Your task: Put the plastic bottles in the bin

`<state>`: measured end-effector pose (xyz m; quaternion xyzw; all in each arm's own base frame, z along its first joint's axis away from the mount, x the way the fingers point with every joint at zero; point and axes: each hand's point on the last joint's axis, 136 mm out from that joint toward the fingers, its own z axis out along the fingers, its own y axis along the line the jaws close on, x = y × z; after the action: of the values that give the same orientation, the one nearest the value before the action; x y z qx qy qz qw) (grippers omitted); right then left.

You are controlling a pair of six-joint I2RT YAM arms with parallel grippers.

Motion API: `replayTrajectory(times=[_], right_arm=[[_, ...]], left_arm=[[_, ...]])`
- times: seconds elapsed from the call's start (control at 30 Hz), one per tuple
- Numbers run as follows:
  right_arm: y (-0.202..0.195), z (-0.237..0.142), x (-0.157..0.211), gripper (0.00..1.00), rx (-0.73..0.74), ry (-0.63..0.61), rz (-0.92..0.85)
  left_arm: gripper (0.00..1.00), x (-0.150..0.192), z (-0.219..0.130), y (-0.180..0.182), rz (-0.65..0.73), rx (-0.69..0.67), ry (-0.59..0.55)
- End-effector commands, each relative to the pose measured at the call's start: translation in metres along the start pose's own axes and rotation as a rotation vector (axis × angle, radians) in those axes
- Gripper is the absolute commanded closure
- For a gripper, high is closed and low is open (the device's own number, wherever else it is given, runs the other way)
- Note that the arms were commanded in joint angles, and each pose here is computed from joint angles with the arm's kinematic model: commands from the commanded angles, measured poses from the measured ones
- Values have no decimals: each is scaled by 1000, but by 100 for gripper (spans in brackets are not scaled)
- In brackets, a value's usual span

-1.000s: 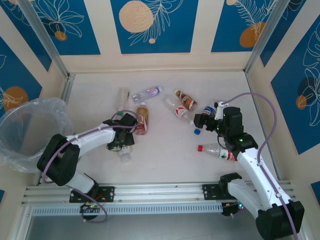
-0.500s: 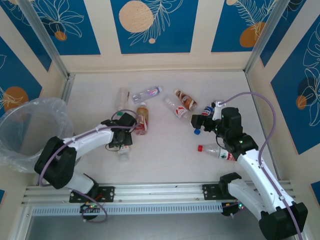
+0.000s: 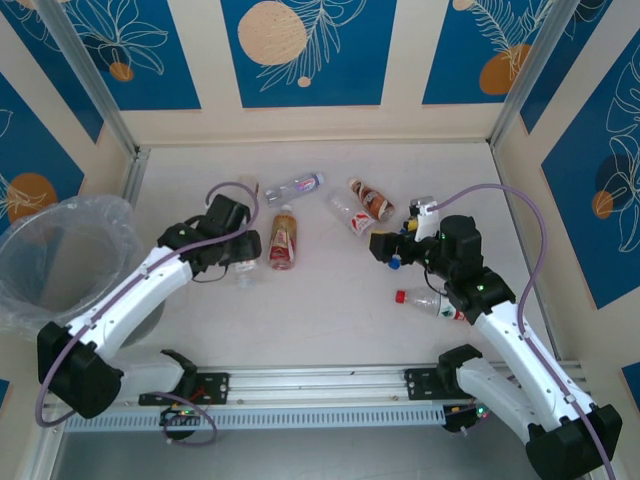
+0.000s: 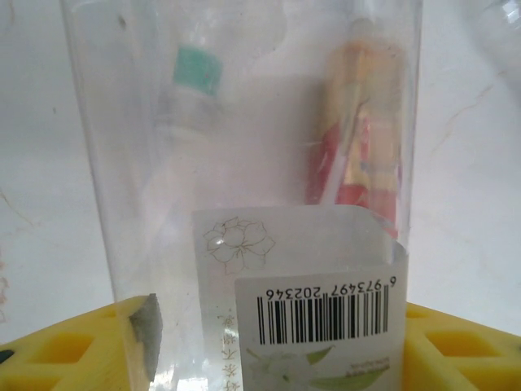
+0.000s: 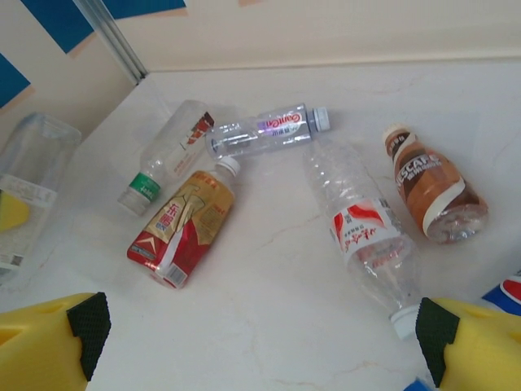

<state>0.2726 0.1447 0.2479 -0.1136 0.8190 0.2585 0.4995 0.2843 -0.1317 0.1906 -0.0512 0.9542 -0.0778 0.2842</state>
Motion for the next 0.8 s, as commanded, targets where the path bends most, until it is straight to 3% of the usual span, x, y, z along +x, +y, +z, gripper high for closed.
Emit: replayTrajectory(times=[0.0, 0.2, 0.43, 0.53, 0.77], right_arm=[[4, 0, -11, 1, -19, -61, -34], [-1, 1, -13, 1, 8, -88, -48], [-4, 6, -9, 1, 12, -96, -56], [-6, 8, -9, 1, 21, -101, -60], [-6, 11, -16, 1, 26, -111, -103]], left_arm=[[41, -16, -34, -2, 55, 49, -8], [41, -59, -98, -2, 77, 117, -67], [41, -95, -150, 29, 60, 41, -133], [41, -111, -174, 46, 41, -38, -227], [41, -135, -247, 114, -57, -368, -501]])
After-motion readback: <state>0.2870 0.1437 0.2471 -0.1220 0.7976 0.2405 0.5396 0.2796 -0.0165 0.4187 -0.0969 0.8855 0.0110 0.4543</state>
